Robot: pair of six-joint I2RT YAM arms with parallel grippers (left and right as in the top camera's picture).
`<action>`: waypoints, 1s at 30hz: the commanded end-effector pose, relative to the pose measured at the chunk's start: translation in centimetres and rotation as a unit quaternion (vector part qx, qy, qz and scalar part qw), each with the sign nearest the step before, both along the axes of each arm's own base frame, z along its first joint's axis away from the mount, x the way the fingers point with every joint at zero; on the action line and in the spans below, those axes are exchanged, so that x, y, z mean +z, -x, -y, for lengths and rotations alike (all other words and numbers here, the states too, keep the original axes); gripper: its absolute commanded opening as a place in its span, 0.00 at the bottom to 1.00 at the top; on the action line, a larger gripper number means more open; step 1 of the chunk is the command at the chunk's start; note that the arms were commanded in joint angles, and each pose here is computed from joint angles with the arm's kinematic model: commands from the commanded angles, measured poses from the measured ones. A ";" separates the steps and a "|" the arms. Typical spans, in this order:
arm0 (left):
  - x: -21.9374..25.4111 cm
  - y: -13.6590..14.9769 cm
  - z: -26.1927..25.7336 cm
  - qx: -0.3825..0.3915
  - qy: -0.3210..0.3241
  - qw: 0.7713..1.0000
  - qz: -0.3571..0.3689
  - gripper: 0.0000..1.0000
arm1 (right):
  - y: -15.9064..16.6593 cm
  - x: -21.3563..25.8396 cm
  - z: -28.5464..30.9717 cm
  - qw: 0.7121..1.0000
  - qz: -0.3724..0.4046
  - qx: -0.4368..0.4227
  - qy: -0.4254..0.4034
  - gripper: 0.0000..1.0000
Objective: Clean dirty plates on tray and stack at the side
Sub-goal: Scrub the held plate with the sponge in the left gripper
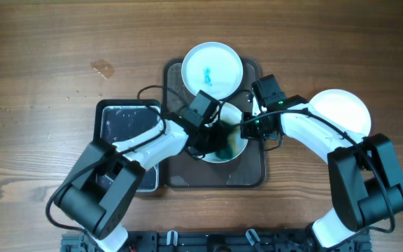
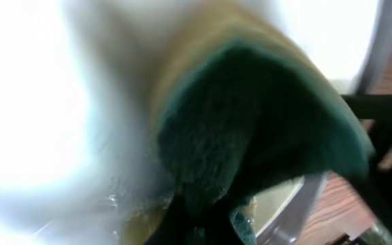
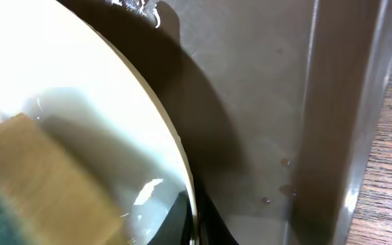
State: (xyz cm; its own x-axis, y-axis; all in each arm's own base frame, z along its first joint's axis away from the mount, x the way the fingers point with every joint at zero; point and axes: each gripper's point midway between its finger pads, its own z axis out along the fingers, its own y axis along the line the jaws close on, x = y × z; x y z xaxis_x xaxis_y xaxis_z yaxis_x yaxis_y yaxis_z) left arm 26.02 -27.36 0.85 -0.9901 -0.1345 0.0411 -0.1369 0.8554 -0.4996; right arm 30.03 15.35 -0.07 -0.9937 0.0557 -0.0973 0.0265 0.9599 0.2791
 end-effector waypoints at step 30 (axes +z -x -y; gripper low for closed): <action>0.2 -0.4 1.3 -0.019 0.046 0.998 0.044 0.04 | 1.1 -2.2 1.3 0.998 -0.017 0.029 0.046 0.04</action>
State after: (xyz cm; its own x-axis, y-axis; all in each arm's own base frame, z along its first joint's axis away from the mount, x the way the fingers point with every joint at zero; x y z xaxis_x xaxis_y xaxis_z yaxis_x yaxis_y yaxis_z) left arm 28.78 -28.46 1.31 -0.9759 -0.1898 -0.1079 -0.0966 0.8186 -0.5661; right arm 30.02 15.34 -0.07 -0.9939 0.0176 -0.1088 -0.0125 0.9626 0.2705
